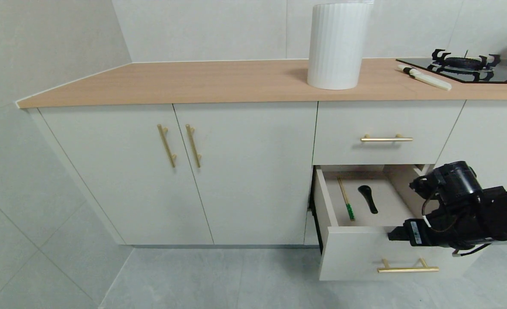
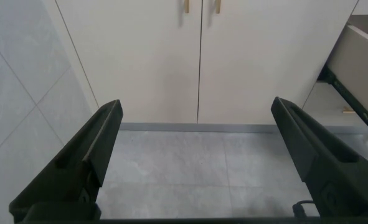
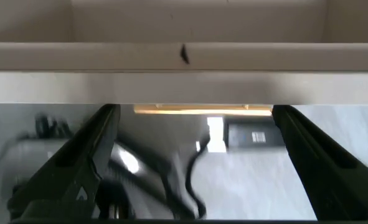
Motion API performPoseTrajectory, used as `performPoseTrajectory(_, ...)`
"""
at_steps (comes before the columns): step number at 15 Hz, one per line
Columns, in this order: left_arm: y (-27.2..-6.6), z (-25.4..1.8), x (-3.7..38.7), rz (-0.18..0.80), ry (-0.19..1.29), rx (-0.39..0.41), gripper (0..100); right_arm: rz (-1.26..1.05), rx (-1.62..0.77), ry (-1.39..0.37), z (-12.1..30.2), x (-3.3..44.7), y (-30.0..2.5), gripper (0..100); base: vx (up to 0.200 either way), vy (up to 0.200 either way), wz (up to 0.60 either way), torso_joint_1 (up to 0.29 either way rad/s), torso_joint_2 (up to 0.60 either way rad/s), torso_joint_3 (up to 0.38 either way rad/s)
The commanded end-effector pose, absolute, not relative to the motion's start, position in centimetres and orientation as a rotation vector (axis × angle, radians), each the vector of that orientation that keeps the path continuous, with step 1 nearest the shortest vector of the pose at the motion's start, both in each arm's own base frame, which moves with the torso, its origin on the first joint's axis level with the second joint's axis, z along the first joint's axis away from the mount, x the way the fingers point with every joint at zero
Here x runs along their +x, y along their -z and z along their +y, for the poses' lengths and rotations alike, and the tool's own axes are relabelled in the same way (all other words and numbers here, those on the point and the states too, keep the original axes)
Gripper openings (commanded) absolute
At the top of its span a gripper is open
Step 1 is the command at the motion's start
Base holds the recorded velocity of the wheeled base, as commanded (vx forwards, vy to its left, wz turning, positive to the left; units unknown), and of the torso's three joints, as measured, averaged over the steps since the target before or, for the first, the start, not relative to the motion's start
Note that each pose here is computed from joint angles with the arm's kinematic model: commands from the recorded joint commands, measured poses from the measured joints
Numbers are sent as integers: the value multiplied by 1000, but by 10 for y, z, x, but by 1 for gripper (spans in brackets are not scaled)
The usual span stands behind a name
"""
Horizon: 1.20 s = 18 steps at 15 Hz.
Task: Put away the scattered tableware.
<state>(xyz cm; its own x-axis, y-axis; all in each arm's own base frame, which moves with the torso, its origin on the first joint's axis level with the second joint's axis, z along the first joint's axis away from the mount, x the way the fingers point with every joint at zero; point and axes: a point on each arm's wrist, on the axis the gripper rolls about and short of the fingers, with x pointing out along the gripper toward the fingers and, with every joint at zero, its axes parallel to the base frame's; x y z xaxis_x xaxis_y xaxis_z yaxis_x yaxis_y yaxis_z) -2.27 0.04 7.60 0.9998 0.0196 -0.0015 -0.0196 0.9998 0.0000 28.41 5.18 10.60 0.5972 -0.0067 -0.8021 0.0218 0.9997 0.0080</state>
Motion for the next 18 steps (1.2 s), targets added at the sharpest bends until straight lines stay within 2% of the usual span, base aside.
performPoseTrajectory(1,-76,0,-23,2,-20,0,100,955,12,18,54,296,-90,100,0,0,0,0,0,0)
performPoseTrajectory(18,-76,0,-23,2,-20,0,100,720,87,109,30,428,-80,100,0,0,0,0,0,0)
